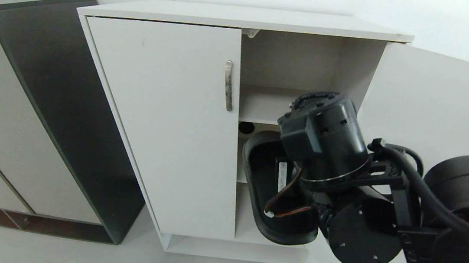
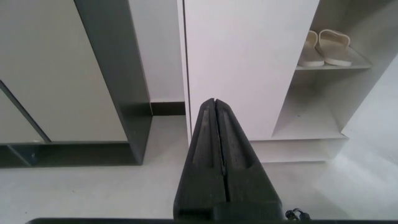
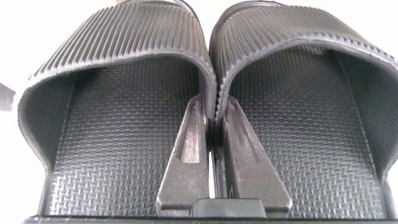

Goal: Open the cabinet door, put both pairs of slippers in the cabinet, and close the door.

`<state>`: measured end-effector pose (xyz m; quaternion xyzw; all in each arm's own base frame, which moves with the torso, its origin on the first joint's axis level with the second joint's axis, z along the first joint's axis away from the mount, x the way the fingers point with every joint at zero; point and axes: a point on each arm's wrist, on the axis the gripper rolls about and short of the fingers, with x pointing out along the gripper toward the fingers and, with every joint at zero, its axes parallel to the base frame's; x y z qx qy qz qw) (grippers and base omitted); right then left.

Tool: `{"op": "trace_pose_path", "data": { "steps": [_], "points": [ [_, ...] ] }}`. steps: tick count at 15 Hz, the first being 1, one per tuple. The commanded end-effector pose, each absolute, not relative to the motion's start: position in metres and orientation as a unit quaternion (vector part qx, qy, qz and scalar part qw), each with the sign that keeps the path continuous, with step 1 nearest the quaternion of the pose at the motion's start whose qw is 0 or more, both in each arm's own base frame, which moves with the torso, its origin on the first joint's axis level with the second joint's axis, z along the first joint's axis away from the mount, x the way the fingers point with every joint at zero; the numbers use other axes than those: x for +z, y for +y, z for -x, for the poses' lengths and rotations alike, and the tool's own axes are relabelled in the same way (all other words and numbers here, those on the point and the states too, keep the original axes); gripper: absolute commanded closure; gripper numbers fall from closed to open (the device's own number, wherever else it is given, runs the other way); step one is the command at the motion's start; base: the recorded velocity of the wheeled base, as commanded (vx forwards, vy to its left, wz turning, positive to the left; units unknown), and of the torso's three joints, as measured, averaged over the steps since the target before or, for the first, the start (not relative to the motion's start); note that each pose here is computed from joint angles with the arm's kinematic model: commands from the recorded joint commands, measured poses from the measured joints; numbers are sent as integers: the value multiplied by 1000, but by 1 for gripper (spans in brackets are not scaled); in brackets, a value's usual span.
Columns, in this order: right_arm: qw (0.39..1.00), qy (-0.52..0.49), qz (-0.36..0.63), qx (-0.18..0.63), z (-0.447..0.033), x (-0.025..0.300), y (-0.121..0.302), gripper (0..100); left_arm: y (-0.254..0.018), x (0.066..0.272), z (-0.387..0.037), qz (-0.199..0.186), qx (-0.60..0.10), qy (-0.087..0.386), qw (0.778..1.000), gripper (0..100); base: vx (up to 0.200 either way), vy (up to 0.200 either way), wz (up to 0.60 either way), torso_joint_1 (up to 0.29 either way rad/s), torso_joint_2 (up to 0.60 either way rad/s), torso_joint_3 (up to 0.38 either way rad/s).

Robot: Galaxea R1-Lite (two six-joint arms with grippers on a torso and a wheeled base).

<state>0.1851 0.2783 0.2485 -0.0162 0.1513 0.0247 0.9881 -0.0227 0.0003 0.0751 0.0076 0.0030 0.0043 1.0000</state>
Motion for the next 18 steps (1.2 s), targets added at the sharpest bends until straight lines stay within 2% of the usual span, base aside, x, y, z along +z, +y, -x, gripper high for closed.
{"op": "trace_pose_path", "data": {
  "steps": [1, 7, 11, 18],
  "points": [
    [990, 140, 1, 18, -189, 259, 279, 100, 0, 75, 23, -8, 6, 4, 1000, 100, 0, 0, 0, 0, 0, 0],
    [991, 130, 10, 15, -194, 244, 279, 100, 0, 75, 23, -8, 5, 4, 1000, 100, 0, 0, 0, 0, 0, 0],
    [996, 84, 1, 25, -204, 236, 280, 100, 0, 75, 23, -8, 5, 4, 1000, 100, 0, 0, 0, 0, 0, 0],
    [996, 89, 6, 29, -213, 233, 272, 100, 0, 75, 23, -8, 6, 4, 1000, 100, 0, 0, 0, 0, 0, 0]
  ]
}}
